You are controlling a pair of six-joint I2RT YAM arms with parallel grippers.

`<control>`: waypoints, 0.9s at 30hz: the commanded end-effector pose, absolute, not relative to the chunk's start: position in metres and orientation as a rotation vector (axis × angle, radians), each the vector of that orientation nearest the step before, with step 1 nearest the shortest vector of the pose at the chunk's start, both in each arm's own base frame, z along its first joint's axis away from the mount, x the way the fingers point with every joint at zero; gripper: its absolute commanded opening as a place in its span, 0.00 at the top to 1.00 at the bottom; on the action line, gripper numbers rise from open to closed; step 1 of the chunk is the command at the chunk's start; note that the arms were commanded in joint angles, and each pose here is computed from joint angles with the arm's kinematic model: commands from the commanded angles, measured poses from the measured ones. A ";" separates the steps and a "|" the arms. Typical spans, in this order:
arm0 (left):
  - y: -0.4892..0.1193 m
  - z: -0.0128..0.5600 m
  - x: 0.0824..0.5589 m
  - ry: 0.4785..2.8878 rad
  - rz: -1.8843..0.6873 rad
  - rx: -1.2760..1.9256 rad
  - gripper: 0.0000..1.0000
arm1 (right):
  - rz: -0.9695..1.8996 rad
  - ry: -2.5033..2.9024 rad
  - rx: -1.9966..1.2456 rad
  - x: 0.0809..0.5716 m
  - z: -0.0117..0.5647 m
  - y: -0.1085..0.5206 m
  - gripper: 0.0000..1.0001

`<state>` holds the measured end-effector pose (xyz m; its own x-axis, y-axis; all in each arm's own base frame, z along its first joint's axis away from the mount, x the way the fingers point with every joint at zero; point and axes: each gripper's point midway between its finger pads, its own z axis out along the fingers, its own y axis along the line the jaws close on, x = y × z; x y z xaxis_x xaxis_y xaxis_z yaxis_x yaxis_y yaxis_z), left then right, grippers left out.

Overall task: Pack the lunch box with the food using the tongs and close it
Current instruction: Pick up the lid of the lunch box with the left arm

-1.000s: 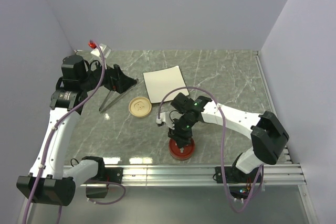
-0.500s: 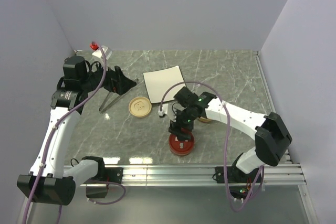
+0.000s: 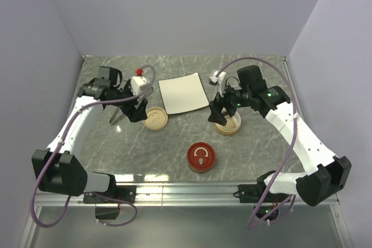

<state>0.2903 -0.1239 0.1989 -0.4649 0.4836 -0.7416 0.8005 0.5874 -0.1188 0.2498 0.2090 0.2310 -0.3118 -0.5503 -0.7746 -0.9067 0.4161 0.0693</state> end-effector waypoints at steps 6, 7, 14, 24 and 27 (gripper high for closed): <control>-0.134 0.125 0.278 1.853 -0.328 1.728 0.16 | 0.935 2.113 -0.962 0.248 0.233 0.181 0.02; -0.134 0.117 0.275 1.849 -0.322 1.767 0.17 | 0.953 2.131 -0.928 0.249 0.232 0.177 0.02; -0.150 0.081 0.279 1.784 -0.353 1.959 0.26 | 0.987 2.107 -0.764 0.258 0.244 0.156 0.00; -0.157 0.047 0.284 1.732 -0.339 2.095 0.48 | 0.946 2.099 -0.694 0.257 0.248 0.142 0.00; -0.157 0.036 0.280 1.746 -0.342 2.113 0.52 | 0.957 2.107 -0.688 0.256 0.247 0.139 0.00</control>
